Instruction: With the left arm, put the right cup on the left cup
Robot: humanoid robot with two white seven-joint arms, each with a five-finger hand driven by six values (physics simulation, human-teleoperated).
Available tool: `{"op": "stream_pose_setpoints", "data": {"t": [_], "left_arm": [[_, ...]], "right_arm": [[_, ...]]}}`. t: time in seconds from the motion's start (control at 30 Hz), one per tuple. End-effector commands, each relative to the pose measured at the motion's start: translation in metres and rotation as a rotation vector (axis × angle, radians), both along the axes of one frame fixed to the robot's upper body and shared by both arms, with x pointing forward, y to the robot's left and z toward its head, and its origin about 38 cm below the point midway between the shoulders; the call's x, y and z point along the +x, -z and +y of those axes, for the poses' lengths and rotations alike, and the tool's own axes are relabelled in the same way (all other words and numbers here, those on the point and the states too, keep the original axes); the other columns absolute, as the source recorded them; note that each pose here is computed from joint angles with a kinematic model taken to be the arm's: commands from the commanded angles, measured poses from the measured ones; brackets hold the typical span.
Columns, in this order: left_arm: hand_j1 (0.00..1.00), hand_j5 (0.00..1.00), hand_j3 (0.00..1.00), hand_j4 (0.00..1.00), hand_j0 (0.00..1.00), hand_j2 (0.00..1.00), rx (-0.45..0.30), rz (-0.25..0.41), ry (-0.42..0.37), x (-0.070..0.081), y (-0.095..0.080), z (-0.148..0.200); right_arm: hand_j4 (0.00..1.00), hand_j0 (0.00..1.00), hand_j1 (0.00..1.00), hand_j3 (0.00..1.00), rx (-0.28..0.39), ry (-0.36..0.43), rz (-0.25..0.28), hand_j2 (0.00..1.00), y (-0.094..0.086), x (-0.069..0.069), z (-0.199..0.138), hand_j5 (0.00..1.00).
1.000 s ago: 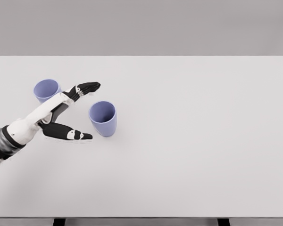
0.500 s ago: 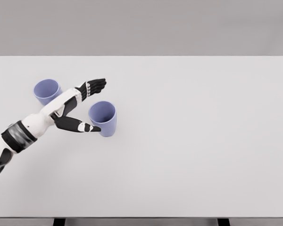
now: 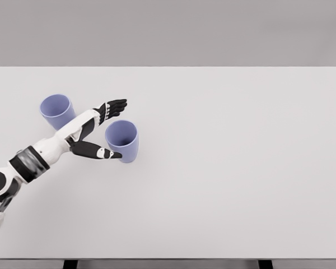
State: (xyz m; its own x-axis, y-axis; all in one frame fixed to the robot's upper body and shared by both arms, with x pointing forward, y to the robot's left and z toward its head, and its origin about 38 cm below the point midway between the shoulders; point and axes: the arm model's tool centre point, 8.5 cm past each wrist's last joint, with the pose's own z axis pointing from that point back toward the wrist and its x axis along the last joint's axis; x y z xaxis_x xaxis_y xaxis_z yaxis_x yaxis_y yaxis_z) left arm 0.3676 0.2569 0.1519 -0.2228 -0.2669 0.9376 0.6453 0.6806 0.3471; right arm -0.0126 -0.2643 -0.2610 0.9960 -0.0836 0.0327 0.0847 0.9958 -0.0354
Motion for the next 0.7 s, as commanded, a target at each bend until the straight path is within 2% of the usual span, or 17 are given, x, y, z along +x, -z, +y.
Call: {"op": "stream_pose_setpoints", "data": {"t": [0.0, 0.07, 0.47, 0.67], "left_arm": [[1.00, 1.00, 1.00, 1.00, 1.00, 1.00, -0.007, -0.004, -0.002, 0.001, 0.001, -0.002], [1.00, 1.00, 1.00, 1.00, 1.00, 1.00, -0.012, -0.018, 0.005, 0.000, 0.001, -0.002], [1.00, 1.00, 1.00, 1.00, 1.00, 1.00, -0.015, 0.010, -0.033, 0.005, 0.022, 0.010], [1.00, 1.00, 1.00, 1.00, 1.00, 1.00, -0.014, 0.005, -0.033, 0.006, 0.028, 0.003]], "right_arm": [[1.00, 1.00, 1.00, 1.00, 0.000, 0.000, 0.000, 1.00, 0.000, 0.000, 0.000, 1.00], [1.00, 1.00, 1.00, 1.00, 0.000, 0.000, 0.000, 1.00, 0.000, 0.000, 0.000, 1.00], [1.00, 1.00, 1.00, 1.00, 0.000, 0.000, 0.000, 1.00, 0.000, 0.000, 0.000, 1.00], [1.00, 1.00, 1.00, 1.00, 0.000, 0.000, 0.002, 1.00, 0.000, -0.001, 0.000, 1.00]]}}
